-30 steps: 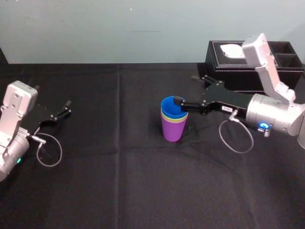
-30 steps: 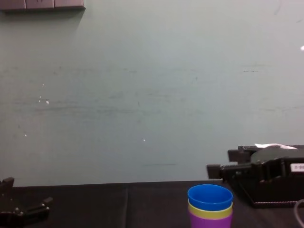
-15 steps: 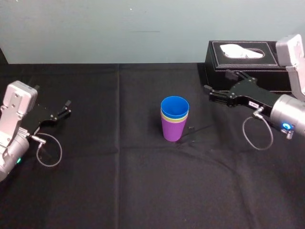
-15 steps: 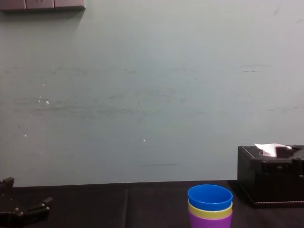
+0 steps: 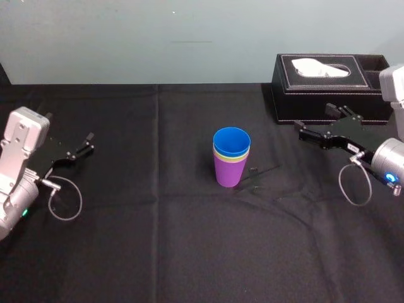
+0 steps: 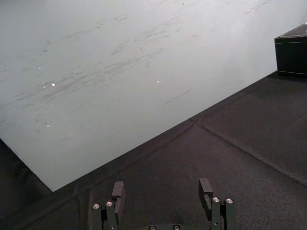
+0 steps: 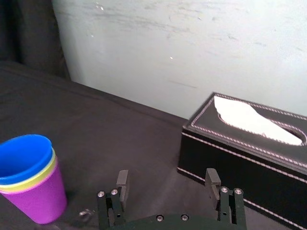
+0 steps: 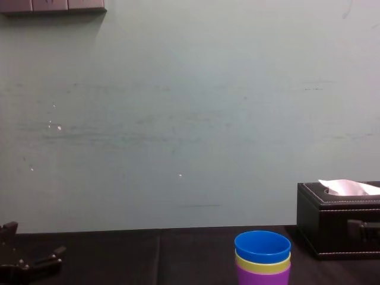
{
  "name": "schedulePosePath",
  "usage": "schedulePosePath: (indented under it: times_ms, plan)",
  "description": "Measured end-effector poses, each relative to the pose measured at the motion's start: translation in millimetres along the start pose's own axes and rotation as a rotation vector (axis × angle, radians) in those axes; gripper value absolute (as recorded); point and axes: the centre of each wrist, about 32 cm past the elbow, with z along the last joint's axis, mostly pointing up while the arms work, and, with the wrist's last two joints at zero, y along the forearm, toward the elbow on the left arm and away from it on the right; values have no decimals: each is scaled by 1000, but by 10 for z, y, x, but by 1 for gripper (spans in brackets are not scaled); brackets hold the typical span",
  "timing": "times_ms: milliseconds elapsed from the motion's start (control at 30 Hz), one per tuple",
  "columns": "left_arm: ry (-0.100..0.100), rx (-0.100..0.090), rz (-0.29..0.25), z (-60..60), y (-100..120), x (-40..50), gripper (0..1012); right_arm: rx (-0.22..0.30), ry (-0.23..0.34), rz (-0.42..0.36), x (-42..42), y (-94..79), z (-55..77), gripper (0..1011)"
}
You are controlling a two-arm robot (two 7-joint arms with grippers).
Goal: Stack the three plastic cups sequentially using one hand.
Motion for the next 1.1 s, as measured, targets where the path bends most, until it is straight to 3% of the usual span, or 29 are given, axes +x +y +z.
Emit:
schedulePosePath:
  times_ms: [1100]
  plan:
    - [0,0,0,0,0,0,1012,-4,-2,-4,5,-3,-11,1000]
